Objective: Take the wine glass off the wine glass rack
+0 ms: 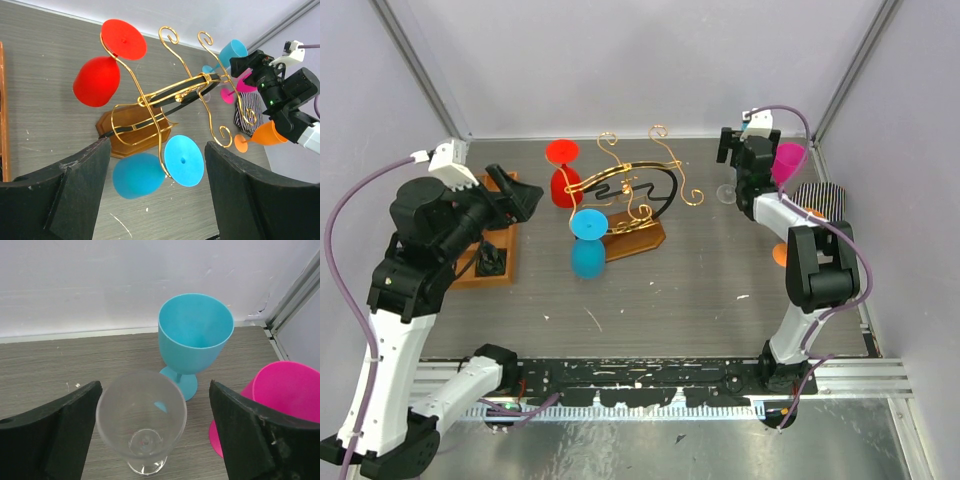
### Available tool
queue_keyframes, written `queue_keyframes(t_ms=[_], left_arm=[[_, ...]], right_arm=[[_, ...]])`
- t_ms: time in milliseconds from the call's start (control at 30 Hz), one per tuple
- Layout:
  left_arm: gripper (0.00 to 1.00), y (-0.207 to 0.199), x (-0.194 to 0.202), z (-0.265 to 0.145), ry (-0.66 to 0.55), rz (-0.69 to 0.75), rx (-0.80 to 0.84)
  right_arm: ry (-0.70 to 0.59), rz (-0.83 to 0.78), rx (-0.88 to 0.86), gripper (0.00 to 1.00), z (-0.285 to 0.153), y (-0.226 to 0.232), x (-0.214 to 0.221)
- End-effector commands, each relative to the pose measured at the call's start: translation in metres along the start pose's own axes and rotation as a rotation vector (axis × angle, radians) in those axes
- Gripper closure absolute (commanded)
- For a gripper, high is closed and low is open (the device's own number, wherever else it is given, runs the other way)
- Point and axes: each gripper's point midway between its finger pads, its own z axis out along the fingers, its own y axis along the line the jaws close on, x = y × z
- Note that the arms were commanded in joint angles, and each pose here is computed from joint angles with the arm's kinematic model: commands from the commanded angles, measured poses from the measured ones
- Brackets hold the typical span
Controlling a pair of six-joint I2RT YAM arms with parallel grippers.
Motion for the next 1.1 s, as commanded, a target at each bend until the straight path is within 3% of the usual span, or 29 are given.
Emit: queue_keyframes(t_ms=[0,233,433,500,600,733,833,967,1067], left_arm=[[0.18,0.006,-0.001,0.001,-0.017,0.002,-0.024],[0.18,0.01,-0.004,-0.001,-0.03,0.006,-0.045],[0.18,0.014,0.006,0.006,0.014,-0.006,-0.069],[0.18,0.017,0.009,0.009,0.024,-0.013,-0.082],[0.17,0.022,0.015,0.015,0.044,-0.028,-0.107],[0.17,0.031,0.025,0.026,0.09,-0.054,-0.155],[0.17,0.034,0.029,0.031,0.106,-0.067,-0.173],[0.17,0.039,0.029,0.029,0.093,-0.071,-0.195],[0.17,0.044,0.029,0.024,0.086,-0.065,-0.22]], right_arm=[[-0.086,0.007,-0.002,0.01,0.002,0.008,-0.039],[-0.148,-0.014,-0.003,0.0,-0.016,0.008,-0.084],[-0.187,-0.02,-0.055,0.0,-0.058,0.018,-0.153],[-0.138,0.045,-0.165,0.02,-0.074,0.039,-0.174],[-0.029,0.133,-0.456,0.14,-0.11,0.101,-0.198],[0.132,0.152,-0.732,0.2,-0.159,0.179,-0.204],[0.253,0.21,-0.874,0.23,-0.179,0.224,-0.199],[0.445,0.421,-1.053,0.26,-0.197,0.268,-0.197],[0.5,0.488,-1.103,0.28,-0.2,0.292,-0.194]])
